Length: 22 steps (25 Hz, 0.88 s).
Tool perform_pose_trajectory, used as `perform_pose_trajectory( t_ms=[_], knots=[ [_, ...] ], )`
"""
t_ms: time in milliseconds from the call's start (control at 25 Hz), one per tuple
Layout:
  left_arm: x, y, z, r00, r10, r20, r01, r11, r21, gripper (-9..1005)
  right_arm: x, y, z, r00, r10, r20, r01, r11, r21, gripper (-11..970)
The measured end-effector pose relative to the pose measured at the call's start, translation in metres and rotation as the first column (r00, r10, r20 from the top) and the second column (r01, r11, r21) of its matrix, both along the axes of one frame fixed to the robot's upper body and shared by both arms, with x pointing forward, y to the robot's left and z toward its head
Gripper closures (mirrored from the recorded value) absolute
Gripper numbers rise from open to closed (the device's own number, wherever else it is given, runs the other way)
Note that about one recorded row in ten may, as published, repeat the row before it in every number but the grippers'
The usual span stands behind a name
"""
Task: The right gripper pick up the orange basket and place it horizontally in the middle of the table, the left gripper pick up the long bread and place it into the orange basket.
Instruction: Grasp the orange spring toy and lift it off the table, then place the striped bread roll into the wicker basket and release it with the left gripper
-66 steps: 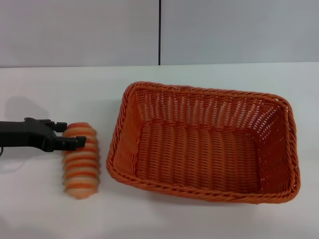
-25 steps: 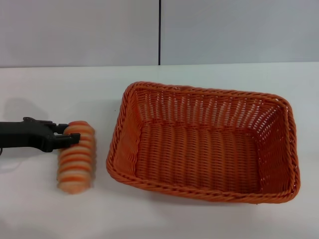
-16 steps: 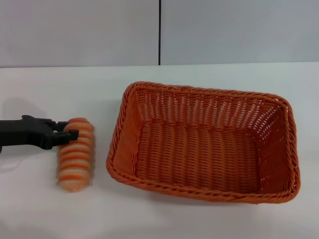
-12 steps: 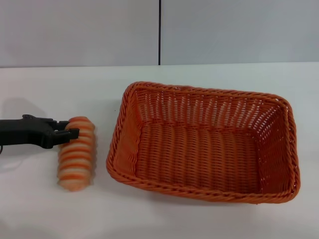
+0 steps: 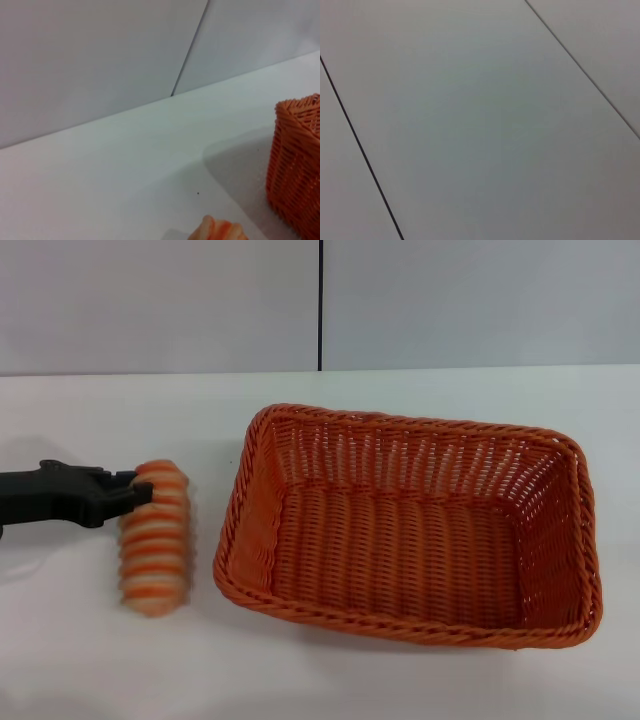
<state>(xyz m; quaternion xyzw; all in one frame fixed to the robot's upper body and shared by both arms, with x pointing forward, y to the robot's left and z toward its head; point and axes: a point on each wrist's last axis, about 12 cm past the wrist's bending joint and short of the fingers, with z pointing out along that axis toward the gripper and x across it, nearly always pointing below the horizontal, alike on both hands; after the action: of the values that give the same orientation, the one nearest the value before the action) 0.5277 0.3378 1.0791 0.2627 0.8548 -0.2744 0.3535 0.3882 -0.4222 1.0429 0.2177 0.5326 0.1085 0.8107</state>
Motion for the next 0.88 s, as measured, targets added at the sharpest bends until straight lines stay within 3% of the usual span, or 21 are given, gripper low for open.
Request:
perform_pose_trajectory(
  t_ms=[680, 880],
  knots=[
    [-0.004, 0.022, 0.01, 0.985, 0.137, 0.101, -0.128, 0.988, -0.09, 825, -0.001, 0.0, -0.001, 1.0, -0.008, 0.002, 0.008, 1.0, 0.008, 459],
    [-0.006, 0.034, 0.017, 0.963, 0.225, 0.146, -0.201, 0.966, -0.161, 852, -0.001, 0.0, -0.001, 1.0, -0.009, 0.002, 0.009, 1.0, 0.009, 458]
  ],
)
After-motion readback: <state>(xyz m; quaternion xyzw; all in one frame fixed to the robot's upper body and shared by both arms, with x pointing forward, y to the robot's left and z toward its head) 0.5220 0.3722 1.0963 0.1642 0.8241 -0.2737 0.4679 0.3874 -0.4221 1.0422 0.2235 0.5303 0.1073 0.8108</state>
